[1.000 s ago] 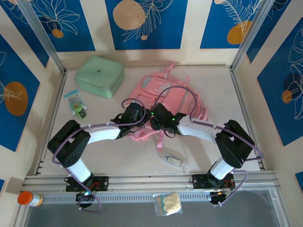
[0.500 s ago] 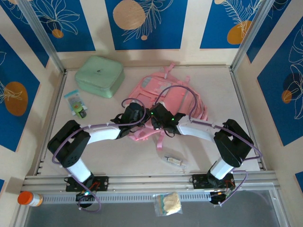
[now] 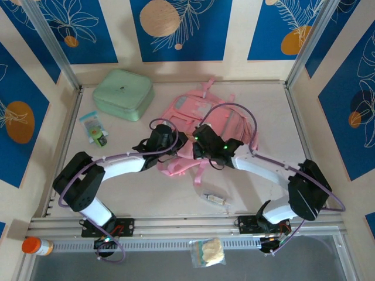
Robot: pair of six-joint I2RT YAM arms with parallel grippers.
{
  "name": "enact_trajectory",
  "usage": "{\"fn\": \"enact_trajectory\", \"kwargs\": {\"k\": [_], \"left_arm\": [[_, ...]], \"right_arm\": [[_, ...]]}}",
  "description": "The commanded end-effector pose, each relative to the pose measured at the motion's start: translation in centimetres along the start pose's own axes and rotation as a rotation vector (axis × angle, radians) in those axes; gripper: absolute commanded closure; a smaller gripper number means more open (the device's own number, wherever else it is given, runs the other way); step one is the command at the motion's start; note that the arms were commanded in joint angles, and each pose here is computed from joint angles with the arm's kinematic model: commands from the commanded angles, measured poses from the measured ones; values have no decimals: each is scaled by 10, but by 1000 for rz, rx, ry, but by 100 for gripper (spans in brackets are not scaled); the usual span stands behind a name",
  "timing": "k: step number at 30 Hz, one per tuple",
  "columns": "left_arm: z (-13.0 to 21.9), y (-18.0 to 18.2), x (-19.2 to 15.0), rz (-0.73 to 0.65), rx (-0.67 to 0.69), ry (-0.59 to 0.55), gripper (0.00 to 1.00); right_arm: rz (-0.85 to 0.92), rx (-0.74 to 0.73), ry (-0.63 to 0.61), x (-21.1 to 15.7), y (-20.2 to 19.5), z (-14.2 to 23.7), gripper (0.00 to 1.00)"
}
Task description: Pack the student bag
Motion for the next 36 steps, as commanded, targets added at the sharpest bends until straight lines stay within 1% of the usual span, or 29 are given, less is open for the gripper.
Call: {"fn": "enact_trajectory", "kwargs": {"k": [1, 4, 8, 11, 13, 16, 17, 20, 22, 24, 26, 27, 31, 34, 36], "left_arm": [[11, 4, 28, -41, 21, -59, 100], [13, 9, 35, -28, 23, -62, 100], [14, 10, 38, -26, 7, -72, 100], [11, 7, 35, -18, -13, -54, 100], [11, 5, 32, -6, -26, -52, 100], [10, -2, 28, -15, -44, -41, 100], [11, -6, 25, -21, -53, -34, 100], [13, -14, 17, -27, -69, -25, 100], [12, -19, 13, -37, -81, -13, 100], [12, -22, 10, -42, -90, -9, 100], [12, -21, 9, -40, -85, -10, 100], [12, -20, 9, -37, -85, -10, 100], [12, -22, 8, -46, -89, -2, 100], [12, -21, 7, -44, -86, -4, 100], [11, -22, 6, -44, -90, -4, 100]], "right_arm": [[-45, -16, 95, -13, -24, 17, 100], [-45, 7, 152, -24, -37, 25, 100], [-33, -12, 165, -28, -50, 28, 100], [-21, 91, 173, -23, -34, 29, 100], [-55, 99, 164, -18, -21, 28, 97], [-78, 130, 169, -15, 3, 16, 86], [-80, 108, 164, -15, 9, 11, 81], [-119, 54, 162, -10, 21, -2, 76], [-147, 72, 159, -7, 29, -10, 73], [-173, 53, 146, -5, 31, -18, 68], [-211, -18, 147, -5, 26, -25, 67], [-220, -26, 147, -4, 26, -27, 66], [-232, -47, 141, -6, 25, -35, 64], [-239, -20, 147, -4, 27, -43, 64], [-239, -43, 141, -1, 27, -44, 64]]}}
Point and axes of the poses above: each hand's point on the last joint's axis, 136 mm out from that joint toward the fingers, its own z axis back along the fingers, its own y axis along the line the jaws close on, x = y × z, the point moved 8 cm from there along z, back along the fingers, and after that the axes turned 6 degrees about -z, right-handed, at the moved point
